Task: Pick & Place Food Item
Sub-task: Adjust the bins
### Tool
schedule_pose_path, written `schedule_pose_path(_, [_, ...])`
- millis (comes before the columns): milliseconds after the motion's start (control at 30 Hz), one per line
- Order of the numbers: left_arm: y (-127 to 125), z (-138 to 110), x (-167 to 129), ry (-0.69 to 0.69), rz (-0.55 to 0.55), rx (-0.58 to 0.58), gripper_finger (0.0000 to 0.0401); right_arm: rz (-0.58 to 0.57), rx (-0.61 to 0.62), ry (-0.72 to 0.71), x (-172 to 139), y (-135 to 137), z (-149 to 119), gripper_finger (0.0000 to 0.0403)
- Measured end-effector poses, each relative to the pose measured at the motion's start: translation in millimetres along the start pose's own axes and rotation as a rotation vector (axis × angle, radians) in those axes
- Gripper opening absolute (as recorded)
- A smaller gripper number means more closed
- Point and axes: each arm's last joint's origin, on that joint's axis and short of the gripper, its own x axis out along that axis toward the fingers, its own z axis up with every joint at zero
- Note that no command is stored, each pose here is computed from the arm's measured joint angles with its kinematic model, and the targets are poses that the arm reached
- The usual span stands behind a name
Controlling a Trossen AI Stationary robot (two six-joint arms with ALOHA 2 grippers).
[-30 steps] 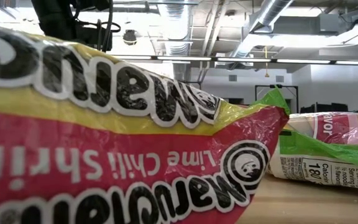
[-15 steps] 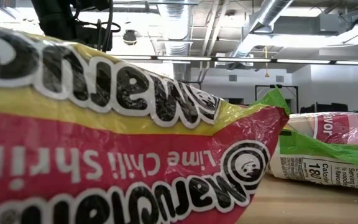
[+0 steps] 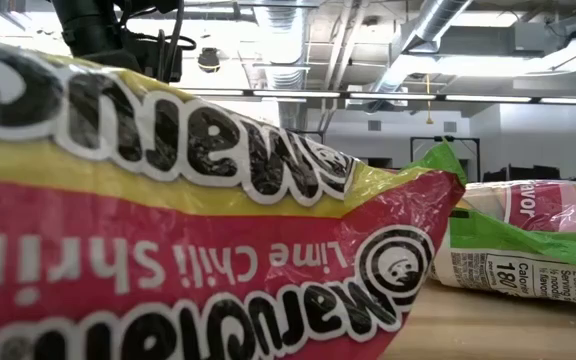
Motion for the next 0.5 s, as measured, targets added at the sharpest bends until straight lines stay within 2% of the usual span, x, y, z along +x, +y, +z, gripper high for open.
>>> schedule_pose_path(67, [-0.3, 0.0, 0.0, 0.003, -0.008, 0.000, 0.0005, 0.000, 0.000, 0.000, 0.0, 0.0, 0.0, 0.0215])
schedule_pose_path(233, [-1.4, 1.8, 0.0, -0.013, -0.022, -0.007, 0.0005, 0.000, 0.000, 0.000, 0.0, 0.0, 0.0, 0.0215])
schedule_pose_path(367, [-6.1, 2.3, 4.9, 0.012, -0.063, 0.003, 0.0001, 0.000, 0.001, 0.000, 0.0, 0.0, 0.0, 0.0215])
schedule_pose_path(500, [-14.3, -0.3, 14.9, 0.053, -0.051, 0.037, 0.0001, -0.001, 0.001, 0.004, 0.0, -0.1, -0.4, 0.0215])
